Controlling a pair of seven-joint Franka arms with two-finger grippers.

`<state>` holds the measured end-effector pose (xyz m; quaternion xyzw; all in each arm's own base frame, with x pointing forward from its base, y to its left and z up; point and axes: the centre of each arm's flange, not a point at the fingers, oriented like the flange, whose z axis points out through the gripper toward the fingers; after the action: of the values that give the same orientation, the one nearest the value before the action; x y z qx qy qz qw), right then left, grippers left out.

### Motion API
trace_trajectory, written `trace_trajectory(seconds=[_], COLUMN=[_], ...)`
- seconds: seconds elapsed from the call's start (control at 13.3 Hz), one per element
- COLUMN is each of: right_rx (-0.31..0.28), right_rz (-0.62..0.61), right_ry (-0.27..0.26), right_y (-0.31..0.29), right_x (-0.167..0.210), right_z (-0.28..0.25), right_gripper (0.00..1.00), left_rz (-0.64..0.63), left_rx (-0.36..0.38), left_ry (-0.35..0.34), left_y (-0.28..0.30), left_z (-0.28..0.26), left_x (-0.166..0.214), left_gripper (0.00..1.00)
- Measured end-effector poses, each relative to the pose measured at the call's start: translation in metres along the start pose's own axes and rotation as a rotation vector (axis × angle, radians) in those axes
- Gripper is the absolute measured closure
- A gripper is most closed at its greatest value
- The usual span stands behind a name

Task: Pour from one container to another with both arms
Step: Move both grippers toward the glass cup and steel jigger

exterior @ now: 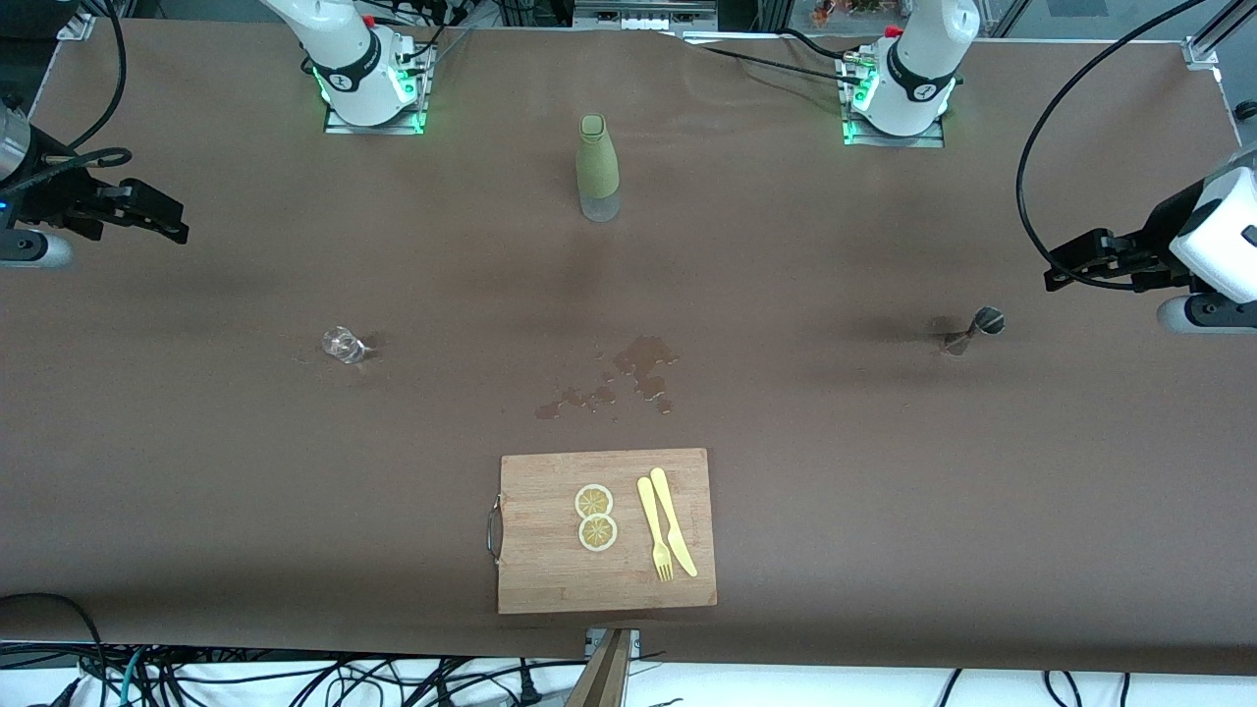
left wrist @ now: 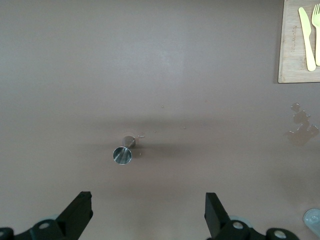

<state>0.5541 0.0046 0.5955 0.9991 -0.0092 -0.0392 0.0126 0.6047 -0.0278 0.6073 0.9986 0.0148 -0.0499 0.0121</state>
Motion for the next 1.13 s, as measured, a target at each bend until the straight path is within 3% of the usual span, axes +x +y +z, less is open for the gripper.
trace_trajectory(seconds=[0.68, 0.98, 1.13], right_rx=[0.005, 0.031, 0.042], right_rz=[-0.001, -0.025, -0.143], right_ry=[-0.008, -0.086, -0.13], right_y=[-0.001, -0.006, -0.001], right_x=[0.002, 0.01, 0.012], right_z=[0.003, 0.029, 0.042], right_gripper=[0.0, 0.0, 0.0], left_rz=[0.023, 0.004, -0.006], left_rx=[0.003, 0.005, 0.004], left_ry=[-0.004, -0.032, -0.057], left_y=[0.014, 0.003, -0.011], left_z=[0.002, 0.011, 0.018], left_x=[0.0, 0.003, 0.006], left_gripper=[0.0, 0.0, 0.0])
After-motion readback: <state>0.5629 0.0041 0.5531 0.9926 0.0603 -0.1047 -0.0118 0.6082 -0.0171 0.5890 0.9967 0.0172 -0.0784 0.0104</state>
